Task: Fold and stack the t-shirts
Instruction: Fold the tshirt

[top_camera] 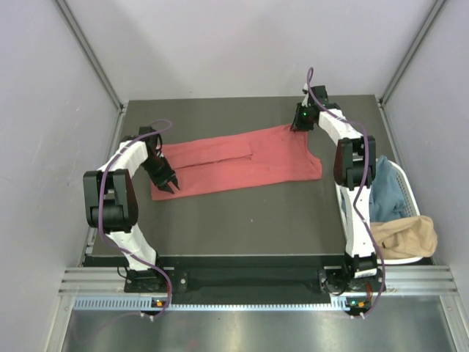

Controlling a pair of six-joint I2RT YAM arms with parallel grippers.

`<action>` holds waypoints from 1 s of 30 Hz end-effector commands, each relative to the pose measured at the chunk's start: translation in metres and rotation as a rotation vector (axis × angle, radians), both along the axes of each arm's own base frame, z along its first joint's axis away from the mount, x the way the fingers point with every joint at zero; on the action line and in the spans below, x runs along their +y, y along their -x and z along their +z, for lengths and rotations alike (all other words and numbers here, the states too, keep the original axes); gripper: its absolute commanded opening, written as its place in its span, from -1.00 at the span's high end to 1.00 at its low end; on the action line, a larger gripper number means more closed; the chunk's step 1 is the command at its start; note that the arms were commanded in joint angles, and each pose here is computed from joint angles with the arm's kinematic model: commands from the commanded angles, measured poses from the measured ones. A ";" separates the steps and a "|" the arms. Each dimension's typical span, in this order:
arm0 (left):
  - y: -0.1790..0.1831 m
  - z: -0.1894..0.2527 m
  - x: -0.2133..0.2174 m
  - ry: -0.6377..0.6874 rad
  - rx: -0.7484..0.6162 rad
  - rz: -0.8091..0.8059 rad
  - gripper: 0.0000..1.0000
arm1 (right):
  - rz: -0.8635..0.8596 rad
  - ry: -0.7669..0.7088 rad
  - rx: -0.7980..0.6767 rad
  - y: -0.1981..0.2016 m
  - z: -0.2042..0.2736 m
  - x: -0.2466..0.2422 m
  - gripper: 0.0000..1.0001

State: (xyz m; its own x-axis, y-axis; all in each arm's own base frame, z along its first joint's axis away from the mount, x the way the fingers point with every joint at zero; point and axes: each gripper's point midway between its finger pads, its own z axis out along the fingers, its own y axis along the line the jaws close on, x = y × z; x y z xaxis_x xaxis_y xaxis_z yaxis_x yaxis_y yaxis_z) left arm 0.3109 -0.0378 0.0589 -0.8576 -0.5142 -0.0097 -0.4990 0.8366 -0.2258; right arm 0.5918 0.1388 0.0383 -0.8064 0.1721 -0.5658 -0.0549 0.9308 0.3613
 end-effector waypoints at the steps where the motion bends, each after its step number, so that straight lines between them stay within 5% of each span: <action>1: -0.002 0.008 -0.001 0.013 -0.024 0.003 0.35 | 0.009 -0.031 -0.048 -0.010 0.020 0.007 0.79; 8: -0.003 0.008 -0.001 0.017 -0.028 0.002 0.35 | -0.005 -0.036 -0.088 -0.013 0.045 0.006 0.97; 20: -0.004 0.003 -0.003 0.026 -0.022 0.000 0.35 | -0.041 -0.083 -0.195 -0.007 0.106 0.010 1.00; 30: -0.003 0.003 -0.003 0.026 -0.016 -0.006 0.35 | -0.021 -0.149 -0.193 -0.020 0.102 0.028 1.00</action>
State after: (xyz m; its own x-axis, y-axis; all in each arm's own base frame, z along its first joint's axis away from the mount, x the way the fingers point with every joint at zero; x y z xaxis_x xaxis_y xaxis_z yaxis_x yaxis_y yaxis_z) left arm 0.3113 -0.0412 0.0599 -0.8591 -0.5119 -0.0012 -0.4962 0.8333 -0.2439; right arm 0.5914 0.1520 0.0983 -0.7537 0.2595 -0.6038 -0.0493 0.8938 0.4457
